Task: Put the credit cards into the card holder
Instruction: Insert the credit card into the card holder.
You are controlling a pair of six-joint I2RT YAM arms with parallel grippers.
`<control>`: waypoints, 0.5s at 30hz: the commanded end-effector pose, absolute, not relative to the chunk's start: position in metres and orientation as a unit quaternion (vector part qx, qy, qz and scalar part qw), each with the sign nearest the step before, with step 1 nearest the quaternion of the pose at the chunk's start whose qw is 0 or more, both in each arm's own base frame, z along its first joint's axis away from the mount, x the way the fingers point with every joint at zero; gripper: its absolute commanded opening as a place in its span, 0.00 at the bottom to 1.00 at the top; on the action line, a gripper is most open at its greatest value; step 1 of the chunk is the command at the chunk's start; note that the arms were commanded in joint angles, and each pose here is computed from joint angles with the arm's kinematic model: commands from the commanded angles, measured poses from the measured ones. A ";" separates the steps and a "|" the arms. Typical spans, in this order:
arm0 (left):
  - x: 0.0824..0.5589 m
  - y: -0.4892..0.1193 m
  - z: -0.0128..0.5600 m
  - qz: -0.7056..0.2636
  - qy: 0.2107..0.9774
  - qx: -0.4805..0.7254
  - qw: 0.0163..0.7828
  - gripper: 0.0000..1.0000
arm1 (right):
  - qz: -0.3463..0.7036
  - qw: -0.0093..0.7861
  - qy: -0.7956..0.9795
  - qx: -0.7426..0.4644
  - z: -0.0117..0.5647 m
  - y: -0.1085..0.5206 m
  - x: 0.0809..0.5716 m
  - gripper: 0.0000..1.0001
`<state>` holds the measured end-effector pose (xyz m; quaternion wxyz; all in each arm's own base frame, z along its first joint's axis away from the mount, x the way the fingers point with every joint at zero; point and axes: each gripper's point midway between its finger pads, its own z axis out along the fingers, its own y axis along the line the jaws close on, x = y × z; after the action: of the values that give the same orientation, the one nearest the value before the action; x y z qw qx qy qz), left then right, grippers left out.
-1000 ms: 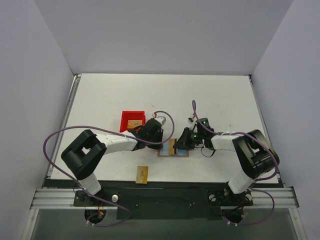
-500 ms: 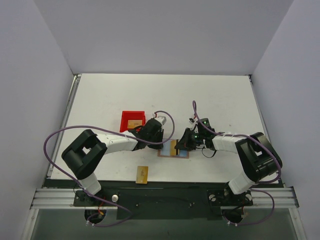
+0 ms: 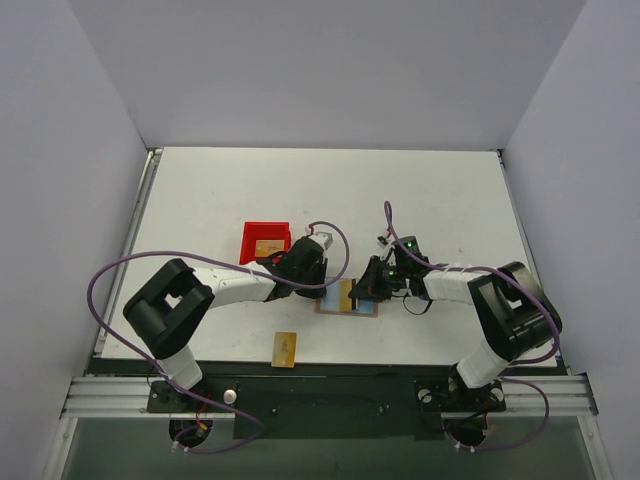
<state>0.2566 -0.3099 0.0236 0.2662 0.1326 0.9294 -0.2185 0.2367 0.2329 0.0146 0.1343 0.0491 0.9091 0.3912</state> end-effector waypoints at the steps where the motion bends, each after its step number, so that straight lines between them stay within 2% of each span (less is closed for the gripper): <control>1: 0.253 -0.303 0.010 -0.199 0.939 0.133 0.248 0.00 | 0.387 0.120 0.913 0.041 0.007 0.236 0.233 0.00; 15: 0.253 -0.304 0.009 -0.198 0.939 0.137 0.246 0.00 | 0.403 0.127 0.906 0.039 0.011 0.246 0.238 0.00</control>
<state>0.2582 -0.3090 0.0238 0.2682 0.1312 0.9296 -0.2160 0.2387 0.2408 0.0158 0.1274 0.0469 0.9022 0.4093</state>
